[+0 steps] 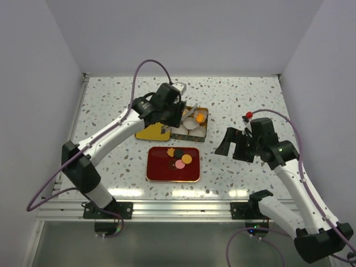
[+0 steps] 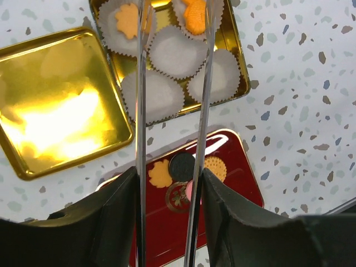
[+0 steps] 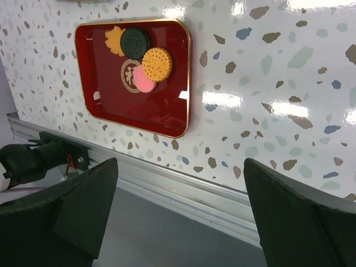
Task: Pack the cookies
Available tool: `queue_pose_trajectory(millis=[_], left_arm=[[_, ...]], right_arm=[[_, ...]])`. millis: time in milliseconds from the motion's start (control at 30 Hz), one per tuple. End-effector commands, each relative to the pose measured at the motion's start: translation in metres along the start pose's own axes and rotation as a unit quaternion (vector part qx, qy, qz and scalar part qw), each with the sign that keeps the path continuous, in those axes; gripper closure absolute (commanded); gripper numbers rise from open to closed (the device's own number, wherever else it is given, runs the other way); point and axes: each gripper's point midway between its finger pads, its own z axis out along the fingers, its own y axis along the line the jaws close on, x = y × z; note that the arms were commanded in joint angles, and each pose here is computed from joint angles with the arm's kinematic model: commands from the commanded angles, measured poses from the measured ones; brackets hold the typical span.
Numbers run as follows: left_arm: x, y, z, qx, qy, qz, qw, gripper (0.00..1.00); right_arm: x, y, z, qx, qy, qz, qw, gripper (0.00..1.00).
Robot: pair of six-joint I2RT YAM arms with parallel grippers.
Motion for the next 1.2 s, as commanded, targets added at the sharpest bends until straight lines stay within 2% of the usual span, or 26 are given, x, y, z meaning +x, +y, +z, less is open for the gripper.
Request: queue_pose_trajectory(millis=[0,133,267,500,767,1167], left_arm=[[0.024,0.023,-0.028,-0.029,0.002,-0.017,0.999,0.49],[0.060,0.034,-0.055,-0.025,0.006,-0.039,0.999,0.50],[0.112,0.037,-0.062,-0.010,0.046,-0.052,0.998,0.51],[0.166,0.050,-0.079,-0.018,0.072,-0.099,0.992,0.51],[0.186,0.048,-0.077,-0.004,0.094,-0.108,0.990,0.53],[0.193,0.039,-0.071,0.023,0.104,-0.104,0.989,0.54]], right_arm=[[0.004,0.010,-0.001,-0.032,0.002,0.006,0.999,0.01],[0.010,0.014,0.006,-0.057,0.011,0.015,0.998,0.01],[0.017,0.016,0.013,-0.072,0.025,0.025,0.997,0.01],[0.019,0.018,0.008,-0.078,0.026,0.017,0.996,0.01],[0.035,0.009,0.003,-0.072,0.034,0.020,0.997,0.01],[0.045,0.000,-0.002,-0.059,0.032,0.029,0.997,0.01]])
